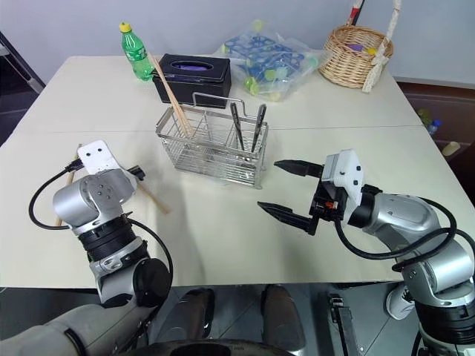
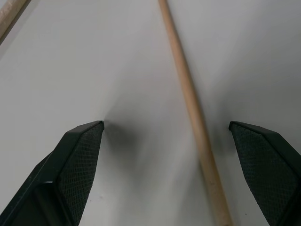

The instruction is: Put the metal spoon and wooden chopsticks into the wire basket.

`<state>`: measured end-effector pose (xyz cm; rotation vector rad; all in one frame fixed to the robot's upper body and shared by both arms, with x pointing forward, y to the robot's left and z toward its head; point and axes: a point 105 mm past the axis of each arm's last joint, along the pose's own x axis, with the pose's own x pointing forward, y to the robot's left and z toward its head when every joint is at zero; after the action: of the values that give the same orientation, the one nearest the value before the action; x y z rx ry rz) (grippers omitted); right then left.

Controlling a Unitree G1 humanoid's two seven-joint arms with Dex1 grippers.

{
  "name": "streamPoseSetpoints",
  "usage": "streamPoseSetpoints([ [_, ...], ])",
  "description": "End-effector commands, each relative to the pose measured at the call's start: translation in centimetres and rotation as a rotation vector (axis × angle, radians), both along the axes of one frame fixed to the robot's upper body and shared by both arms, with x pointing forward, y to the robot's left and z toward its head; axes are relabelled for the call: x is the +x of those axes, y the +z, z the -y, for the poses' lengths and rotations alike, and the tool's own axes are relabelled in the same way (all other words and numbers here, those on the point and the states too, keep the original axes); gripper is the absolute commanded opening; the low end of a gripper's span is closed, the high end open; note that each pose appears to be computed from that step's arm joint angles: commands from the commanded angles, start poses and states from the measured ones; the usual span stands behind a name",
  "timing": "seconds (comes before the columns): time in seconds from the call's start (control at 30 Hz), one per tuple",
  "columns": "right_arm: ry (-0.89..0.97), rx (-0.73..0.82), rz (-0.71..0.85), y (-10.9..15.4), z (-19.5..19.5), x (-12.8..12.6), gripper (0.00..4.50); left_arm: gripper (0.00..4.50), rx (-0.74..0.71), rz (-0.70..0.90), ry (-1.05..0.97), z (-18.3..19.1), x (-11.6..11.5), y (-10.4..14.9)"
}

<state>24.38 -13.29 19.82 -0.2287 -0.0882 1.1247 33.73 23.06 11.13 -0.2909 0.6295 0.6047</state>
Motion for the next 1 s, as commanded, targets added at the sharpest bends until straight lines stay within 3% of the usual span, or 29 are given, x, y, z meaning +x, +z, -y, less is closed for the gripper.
streamPoseSetpoints([
  [0.03,0.001,0.011,0.055,1.0,0.0,-0.3,4.44,4.50,0.003,-0.016,0.004,0.0,-0.3,-0.5],
  [0.13,-0.004,0.013,0.058,1.1,0.1,-0.2,4.50,3.67,0.004,-0.022,0.010,0.0,-0.4,-0.6],
  [0.37,-0.007,0.018,0.060,1.3,0.0,-0.2,4.50,0.23,0.007,-0.015,0.015,-0.1,-0.5,-0.4],
  [0.7,-0.008,0.014,0.053,1.1,0.1,-0.1,4.50,0.11,0.020,0.034,0.004,-0.8,-0.1,0.7],
  [1.0,-0.020,0.020,0.050,1.3,0.2,-0.1,4.50,0.11,0.129,0.432,-0.139,-7.0,4.0,9.7],
])
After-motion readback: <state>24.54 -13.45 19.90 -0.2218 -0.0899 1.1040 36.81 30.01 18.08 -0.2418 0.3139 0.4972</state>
